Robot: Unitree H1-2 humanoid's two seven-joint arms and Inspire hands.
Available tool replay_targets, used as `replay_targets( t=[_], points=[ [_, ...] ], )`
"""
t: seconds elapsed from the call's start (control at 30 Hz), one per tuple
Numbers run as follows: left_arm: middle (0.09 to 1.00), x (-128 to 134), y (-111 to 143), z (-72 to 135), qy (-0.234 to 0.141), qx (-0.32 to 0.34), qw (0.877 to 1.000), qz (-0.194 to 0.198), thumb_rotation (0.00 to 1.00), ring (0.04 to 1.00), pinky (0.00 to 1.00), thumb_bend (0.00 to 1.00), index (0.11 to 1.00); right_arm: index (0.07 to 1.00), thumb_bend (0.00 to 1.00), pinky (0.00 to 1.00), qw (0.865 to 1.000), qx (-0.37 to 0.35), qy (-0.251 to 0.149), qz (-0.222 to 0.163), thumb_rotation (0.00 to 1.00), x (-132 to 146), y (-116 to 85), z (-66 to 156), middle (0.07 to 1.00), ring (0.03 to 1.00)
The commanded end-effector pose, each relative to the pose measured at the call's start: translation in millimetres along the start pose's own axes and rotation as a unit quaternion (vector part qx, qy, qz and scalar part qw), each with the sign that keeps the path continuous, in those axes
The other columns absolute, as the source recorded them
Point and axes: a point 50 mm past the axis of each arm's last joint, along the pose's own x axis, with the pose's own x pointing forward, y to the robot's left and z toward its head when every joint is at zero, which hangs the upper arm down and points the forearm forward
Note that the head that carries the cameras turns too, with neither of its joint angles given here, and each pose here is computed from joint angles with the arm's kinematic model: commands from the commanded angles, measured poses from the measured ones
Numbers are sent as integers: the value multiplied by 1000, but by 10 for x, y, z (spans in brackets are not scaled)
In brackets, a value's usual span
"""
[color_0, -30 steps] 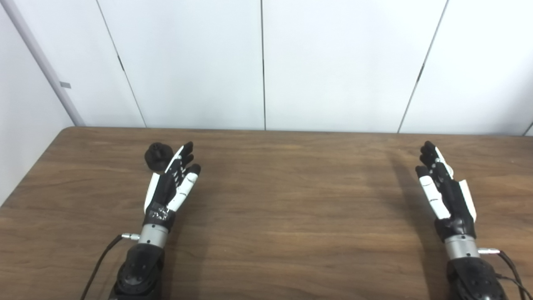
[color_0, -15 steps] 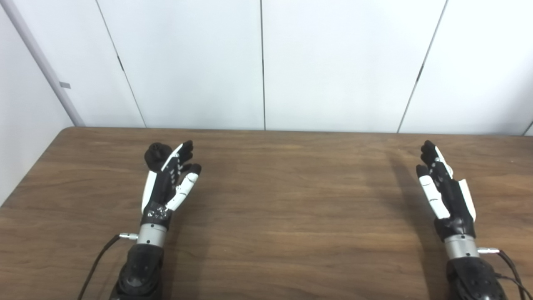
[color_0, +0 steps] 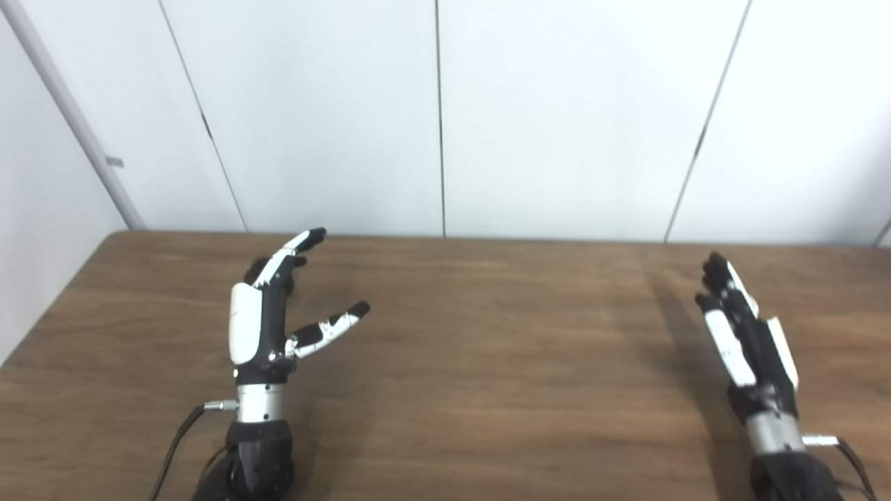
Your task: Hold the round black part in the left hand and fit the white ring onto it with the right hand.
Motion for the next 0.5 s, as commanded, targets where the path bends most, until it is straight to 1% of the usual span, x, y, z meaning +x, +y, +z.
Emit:
replay_targets(
  t=[0.0,0.1,0.13,0.2,0.23,0.3,0.37,0.47],
  points=[
    [888,-403,-1,-188,25,33,999,-11,159,870,815,851,876,960,347,915,998,5,70,1,789,-381,20,-399,966,974],
    [935,-366,33,-278,35,46,998,-2,175,921,876,850,923,966,333,919,997,18,70,1,780,-384,30,-385,972,978],
    [951,-340,60,-320,43,49,998,0,163,938,897,847,937,964,320,933,997,24,71,0,750,-386,37,-385,971,981],
    [968,-284,120,-405,57,54,997,6,142,962,930,844,954,962,318,940,997,26,70,0,737,-388,44,-387,969,981],
    [979,-247,165,-458,67,55,996,10,141,972,937,842,965,960,320,934,997,27,70,1,739,-389,47,-388,968,978],
    [989,-179,253,-552,84,57,995,17,177,971,931,837,984,970,326,949,997,26,67,5,744,-391,51,-387,977,990],
    [998,-109,335,-637,103,56,993,21,204,980,939,844,997,971,325,941,998,22,63,7,757,-394,53,-385,977,990],
    [998,-14,432,-747,128,59,990,20,238,981,939,878,1000,967,309,923,998,16,64,7,764,-400,61,-375,972,981]
  ],
)
